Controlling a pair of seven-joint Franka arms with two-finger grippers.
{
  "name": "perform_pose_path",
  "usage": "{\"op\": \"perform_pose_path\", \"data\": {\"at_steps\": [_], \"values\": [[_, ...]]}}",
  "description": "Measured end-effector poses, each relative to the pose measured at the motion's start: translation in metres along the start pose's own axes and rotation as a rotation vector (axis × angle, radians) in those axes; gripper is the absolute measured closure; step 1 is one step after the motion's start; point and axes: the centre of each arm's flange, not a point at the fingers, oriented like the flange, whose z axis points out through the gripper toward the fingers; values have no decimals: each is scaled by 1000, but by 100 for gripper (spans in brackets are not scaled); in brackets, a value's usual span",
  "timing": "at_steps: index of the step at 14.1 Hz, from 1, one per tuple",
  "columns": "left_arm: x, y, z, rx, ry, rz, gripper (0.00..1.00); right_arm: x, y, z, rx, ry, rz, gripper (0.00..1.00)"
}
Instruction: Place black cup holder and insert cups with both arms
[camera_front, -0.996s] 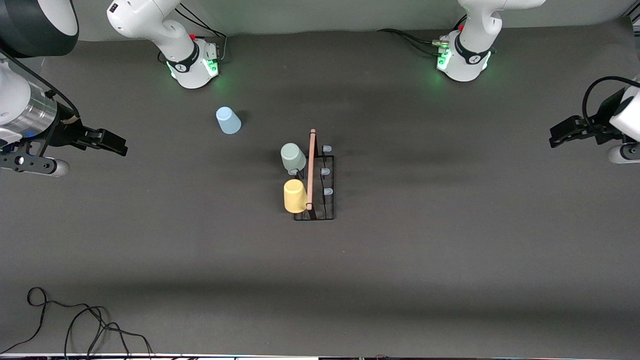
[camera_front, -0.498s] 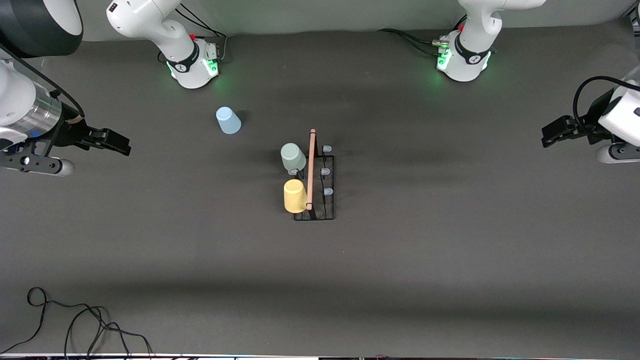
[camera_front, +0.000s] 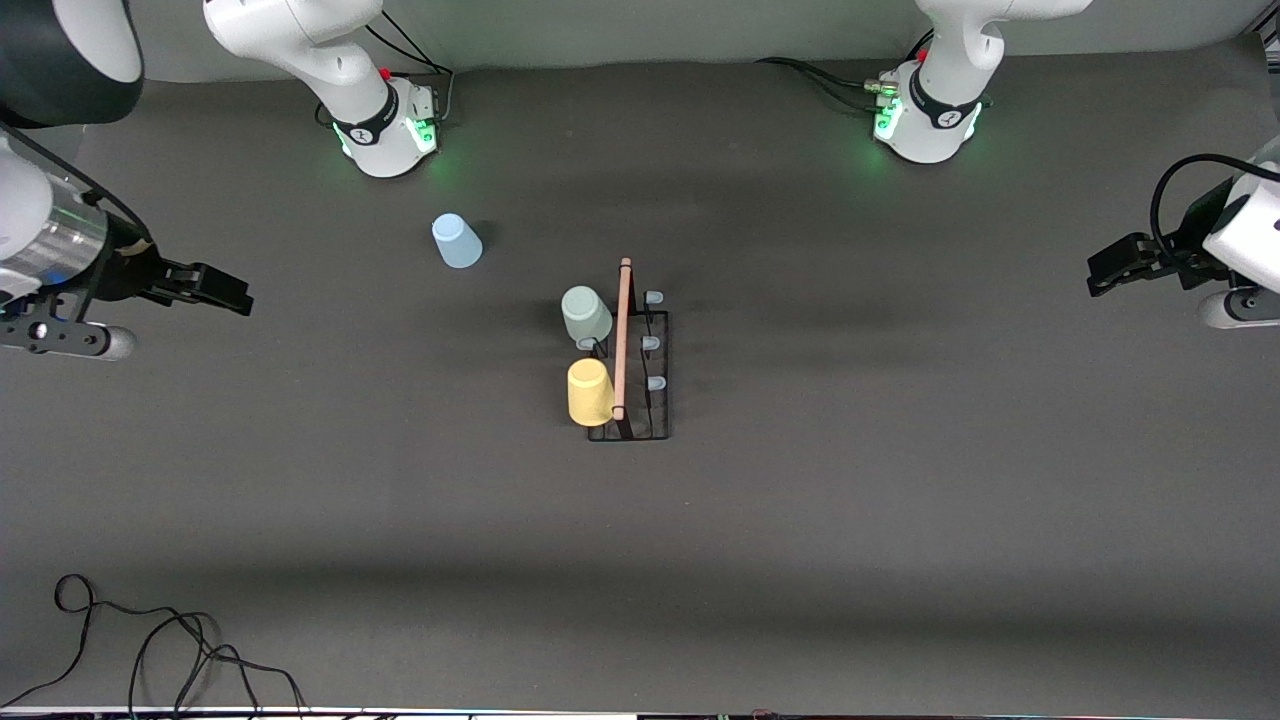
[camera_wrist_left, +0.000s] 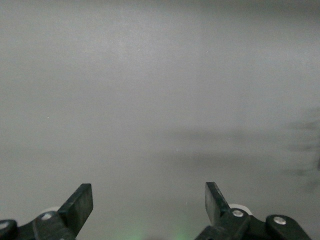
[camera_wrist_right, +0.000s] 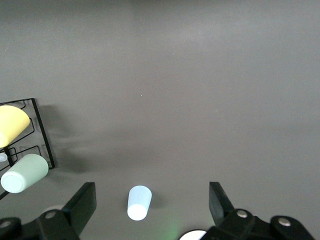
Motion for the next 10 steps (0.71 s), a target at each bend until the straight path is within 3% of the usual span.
{"op": "perform_pose_path", "data": {"at_steps": [10], "values": [[4,0,4,0,4,-4,0,0,0,-4,6,9,-38,0]]}}
